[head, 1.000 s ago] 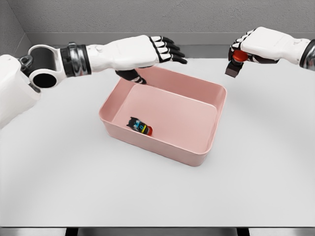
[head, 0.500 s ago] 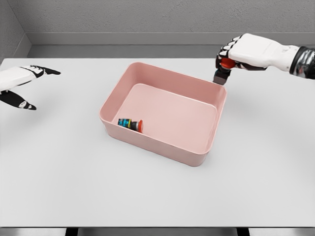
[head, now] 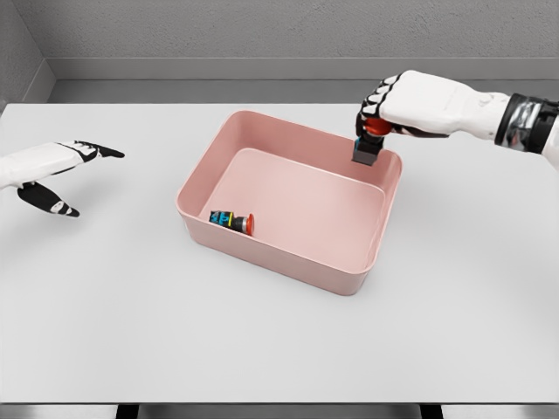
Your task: Put the industrial switch in the basket with both arms
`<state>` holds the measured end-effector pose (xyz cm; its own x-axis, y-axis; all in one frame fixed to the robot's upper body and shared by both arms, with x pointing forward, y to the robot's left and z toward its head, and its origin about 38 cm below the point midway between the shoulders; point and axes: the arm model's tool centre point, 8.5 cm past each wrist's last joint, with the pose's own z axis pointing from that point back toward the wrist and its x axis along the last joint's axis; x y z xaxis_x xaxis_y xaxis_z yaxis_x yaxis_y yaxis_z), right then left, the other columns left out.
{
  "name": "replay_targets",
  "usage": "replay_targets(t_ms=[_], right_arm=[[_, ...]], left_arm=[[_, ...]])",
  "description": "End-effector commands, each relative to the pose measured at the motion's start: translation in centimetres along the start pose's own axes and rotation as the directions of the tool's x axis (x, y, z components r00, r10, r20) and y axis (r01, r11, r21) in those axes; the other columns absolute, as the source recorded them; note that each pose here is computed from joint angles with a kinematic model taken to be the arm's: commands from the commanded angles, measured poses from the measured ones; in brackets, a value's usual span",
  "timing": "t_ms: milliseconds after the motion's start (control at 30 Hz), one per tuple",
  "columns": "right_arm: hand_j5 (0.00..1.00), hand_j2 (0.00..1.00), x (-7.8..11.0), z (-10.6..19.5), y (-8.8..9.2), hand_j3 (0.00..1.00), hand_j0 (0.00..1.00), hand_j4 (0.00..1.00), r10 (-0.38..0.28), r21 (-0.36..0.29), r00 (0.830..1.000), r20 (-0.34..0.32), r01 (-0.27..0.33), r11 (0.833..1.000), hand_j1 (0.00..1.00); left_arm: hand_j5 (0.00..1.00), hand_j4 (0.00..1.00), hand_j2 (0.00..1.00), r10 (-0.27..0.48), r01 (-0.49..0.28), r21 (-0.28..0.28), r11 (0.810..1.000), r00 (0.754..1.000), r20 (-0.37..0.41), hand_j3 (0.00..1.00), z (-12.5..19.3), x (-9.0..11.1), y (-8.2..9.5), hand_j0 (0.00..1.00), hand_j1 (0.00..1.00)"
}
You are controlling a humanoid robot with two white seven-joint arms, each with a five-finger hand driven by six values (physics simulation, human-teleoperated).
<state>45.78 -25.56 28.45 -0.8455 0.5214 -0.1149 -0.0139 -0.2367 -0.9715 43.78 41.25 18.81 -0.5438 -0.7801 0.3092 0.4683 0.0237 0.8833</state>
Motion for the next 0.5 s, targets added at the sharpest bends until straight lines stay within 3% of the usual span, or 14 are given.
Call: replay_targets(t_ms=[0,100,267,400,433,467], right_arm=[[0.51,0.51,0.5,-0.2,-0.5,0.51,0.51,0.51,0.000,-0.016,1.000,0.018,0.000,1.000,0.51],[0.52,0.52,1.4,-0.4,-0.7,0.52,0.52,0.52,0.005,-0.027,0.999,0.045,-0.004,1.000,0.52],[0.57,0.57,2.9,-0.8,-0.9,0.57,0.57,0.57,0.015,-0.039,0.996,0.084,-0.012,0.999,0.57],[0.74,0.74,4.2,-1.3,-1.1,0.74,0.74,0.74,0.027,-0.053,0.992,0.119,-0.020,0.998,0.74],[0.81,0.81,4.3,-1.4,-1.2,0.81,0.81,0.81,0.026,-0.058,0.992,0.123,-0.019,0.998,0.81],[0.94,0.94,4.3,-1.4,-1.2,0.94,0.94,0.94,0.022,-0.061,0.992,0.125,-0.015,0.998,0.94]], left_arm=[[1.00,1.00,1.00,0.002,-0.002,0.003,1.000,1.000,-0.003,1.00,0.2,-0.1,0.1,1.00,1.00],[1.00,1.00,1.00,-0.020,0.020,-0.012,1.000,0.999,0.034,1.00,0.6,1.3,0.2,1.00,1.00],[1.00,1.00,1.00,-0.019,0.020,-0.014,1.000,0.999,0.037,1.00,0.6,1.4,0.1,1.00,1.00],[1.00,1.00,1.00,-0.016,0.017,-0.016,1.000,0.999,0.040,1.00,0.5,1.4,-0.1,1.00,1.00],[1.00,1.00,1.00,-0.016,0.017,-0.016,1.000,0.999,0.043,1.00,0.4,1.5,-0.1,1.00,1.00],[1.00,1.00,1.00,-0.016,0.017,-0.016,1.000,0.999,0.043,1.00,0.4,1.5,-0.1,1.00,1.00]])
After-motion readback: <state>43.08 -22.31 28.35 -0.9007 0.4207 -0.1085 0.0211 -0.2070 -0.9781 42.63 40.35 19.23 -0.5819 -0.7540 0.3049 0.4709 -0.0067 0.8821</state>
